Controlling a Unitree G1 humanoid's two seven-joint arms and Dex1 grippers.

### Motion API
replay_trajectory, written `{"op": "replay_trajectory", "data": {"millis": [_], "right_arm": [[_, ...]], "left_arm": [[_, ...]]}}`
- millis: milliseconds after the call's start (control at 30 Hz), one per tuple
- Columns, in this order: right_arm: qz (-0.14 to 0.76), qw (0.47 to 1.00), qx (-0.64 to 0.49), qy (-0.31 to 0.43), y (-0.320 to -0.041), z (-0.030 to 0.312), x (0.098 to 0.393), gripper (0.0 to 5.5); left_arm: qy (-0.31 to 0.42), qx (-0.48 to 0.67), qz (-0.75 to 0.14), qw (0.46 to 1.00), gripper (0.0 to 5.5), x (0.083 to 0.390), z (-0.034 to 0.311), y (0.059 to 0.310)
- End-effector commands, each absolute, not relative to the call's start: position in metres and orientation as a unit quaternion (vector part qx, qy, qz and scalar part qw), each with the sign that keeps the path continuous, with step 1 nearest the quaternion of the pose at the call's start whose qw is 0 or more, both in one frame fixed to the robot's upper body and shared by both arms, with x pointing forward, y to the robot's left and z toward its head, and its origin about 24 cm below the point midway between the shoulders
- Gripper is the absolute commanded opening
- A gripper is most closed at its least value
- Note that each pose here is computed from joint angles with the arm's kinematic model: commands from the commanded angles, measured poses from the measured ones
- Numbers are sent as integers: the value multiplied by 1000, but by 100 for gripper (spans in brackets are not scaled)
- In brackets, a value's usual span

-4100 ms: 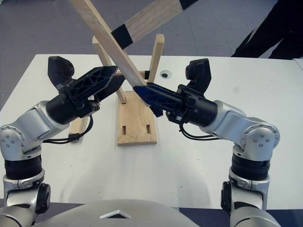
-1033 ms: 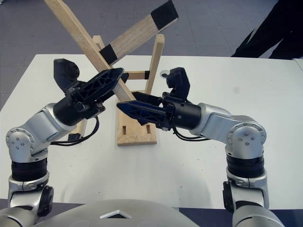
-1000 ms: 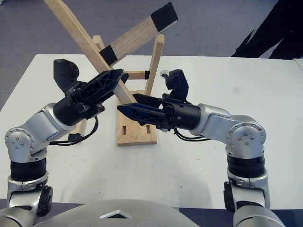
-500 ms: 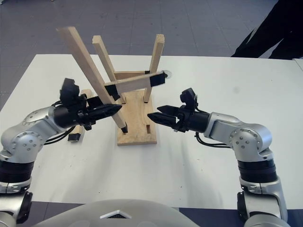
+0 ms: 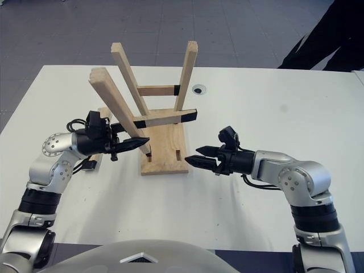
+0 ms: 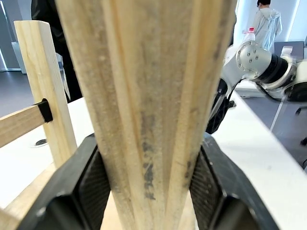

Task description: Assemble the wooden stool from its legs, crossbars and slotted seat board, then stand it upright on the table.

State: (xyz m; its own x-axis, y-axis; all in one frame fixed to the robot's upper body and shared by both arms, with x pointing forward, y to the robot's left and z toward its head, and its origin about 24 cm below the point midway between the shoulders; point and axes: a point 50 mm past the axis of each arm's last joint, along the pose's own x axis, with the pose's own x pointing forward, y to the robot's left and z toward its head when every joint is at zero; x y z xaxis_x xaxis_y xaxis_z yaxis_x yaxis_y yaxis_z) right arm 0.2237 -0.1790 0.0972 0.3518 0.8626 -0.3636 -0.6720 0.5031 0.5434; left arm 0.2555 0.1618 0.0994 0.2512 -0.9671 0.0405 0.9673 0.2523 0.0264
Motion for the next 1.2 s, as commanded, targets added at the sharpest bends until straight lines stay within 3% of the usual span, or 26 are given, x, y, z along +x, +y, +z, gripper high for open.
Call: {"op": "replay_trajectory", "data": {"millis": [33, 700, 1000, 1200], "right_arm": [[475, 808, 142, 317, -182, 102, 220, 399], [491, 797, 125, 329, -181, 107, 223, 399], [491, 795, 129, 332, -180, 105, 220, 399], [492, 794, 130, 333, -180, 105, 219, 399]], "left_arm": [[-26, 26, -604, 796, 205, 252, 90, 172], [-45, 1, -596, 802, 205, 251, 68, 170], [-40, 17, -639, 768, 205, 255, 63, 159], [-24, 33, -642, 766, 205, 259, 59, 168]]}}
